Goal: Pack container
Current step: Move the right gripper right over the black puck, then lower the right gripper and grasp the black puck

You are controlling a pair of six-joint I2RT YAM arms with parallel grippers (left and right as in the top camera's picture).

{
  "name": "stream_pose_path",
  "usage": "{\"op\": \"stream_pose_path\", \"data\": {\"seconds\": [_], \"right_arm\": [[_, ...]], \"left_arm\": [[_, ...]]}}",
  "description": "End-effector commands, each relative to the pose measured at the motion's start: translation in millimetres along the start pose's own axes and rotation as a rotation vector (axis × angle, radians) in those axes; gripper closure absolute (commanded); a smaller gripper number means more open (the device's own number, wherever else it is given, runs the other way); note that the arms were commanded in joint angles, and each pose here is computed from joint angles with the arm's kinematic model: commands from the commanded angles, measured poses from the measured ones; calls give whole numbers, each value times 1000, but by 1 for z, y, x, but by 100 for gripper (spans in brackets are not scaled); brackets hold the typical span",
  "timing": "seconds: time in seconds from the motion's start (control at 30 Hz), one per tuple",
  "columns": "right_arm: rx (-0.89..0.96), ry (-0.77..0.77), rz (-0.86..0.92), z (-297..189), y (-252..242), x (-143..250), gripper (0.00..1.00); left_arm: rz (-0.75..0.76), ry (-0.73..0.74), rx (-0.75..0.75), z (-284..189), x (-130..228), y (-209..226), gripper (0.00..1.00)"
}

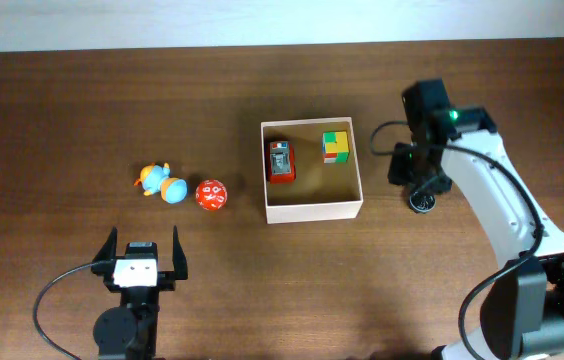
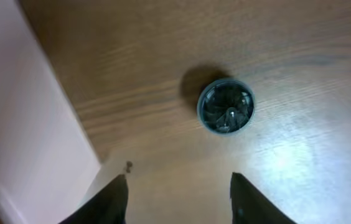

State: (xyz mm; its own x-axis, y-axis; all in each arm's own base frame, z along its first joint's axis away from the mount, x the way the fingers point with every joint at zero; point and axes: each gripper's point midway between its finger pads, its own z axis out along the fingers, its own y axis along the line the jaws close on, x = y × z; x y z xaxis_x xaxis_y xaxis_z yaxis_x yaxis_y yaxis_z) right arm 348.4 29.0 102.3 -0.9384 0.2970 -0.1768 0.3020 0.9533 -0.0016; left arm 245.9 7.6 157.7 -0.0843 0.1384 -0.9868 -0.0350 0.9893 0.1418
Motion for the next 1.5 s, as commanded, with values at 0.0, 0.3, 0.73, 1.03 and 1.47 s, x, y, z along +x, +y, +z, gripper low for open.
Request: {"op": "stream_pose_path", "data": {"seconds": [0.0,0.3,0.73,1.03,1.47], "right_arm": [[-51,20,-77,32,3,19,51],[-79,-43,-108,67,-8,18,50],[-46,-103,-129,65,-35,-6,40],[-141,-119,-205,62,-26,-12,36],[-93,-179,-191,42,-32,-38,35]], "left_arm": [[13,-3,15,0,1,-3,1],[13,-3,15,0,1,-3,1],[13,-3,15,0,1,-3,1],[13,-3,15,0,1,-3,1],[13,-3,15,0,1,-3,1]]}}
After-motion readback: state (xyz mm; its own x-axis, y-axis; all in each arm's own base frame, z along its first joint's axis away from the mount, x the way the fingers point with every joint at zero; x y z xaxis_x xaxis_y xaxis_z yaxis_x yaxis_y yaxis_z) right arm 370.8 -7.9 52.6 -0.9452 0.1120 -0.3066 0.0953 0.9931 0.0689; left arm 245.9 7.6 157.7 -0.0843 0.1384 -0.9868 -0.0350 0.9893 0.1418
